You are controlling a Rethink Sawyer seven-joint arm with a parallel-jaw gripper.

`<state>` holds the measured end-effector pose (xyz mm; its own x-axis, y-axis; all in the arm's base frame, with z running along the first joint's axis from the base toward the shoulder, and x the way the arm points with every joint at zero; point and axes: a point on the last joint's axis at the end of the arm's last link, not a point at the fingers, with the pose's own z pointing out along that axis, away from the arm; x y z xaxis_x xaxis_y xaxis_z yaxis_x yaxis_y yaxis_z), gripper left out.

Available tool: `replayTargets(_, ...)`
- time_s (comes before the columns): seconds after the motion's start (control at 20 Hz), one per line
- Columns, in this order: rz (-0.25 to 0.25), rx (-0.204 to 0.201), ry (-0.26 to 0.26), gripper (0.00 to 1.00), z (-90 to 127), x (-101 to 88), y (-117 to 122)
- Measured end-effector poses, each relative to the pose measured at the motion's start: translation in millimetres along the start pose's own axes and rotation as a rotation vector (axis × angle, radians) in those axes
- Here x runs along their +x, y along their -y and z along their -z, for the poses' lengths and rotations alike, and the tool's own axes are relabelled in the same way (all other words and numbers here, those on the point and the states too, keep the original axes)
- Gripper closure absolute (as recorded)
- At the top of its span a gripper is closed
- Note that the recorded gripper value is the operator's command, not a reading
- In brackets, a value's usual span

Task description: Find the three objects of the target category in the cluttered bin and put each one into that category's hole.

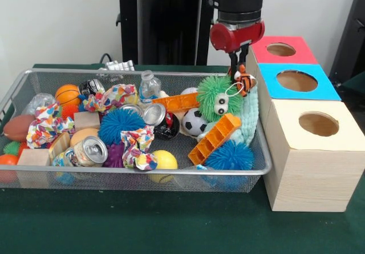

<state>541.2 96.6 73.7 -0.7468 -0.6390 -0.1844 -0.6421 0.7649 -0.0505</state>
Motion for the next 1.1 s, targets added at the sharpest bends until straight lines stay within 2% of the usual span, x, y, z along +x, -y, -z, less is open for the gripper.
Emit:
replayTargets(0.2, 0.014, 0.021, 0.028, 1.0, -9.9, 1.4, -1.8)
replayTargets(0.45, 0.032, 0.028, 0.058, 1.0, -34.8, 7.6, -11.7)
replayTargets(0.5, 0.033, 0.02, 0.059, 0.0, -45.8, 12.2, -16.8)
replayTargets(0.8, 0.028, 0.017, 0.058, 0.0, -51.9, 15.1, -17.5)
replayTargets(1.1, 0.032, 0.037, 0.071, 0.0, -41.7, 9.0, -10.3)
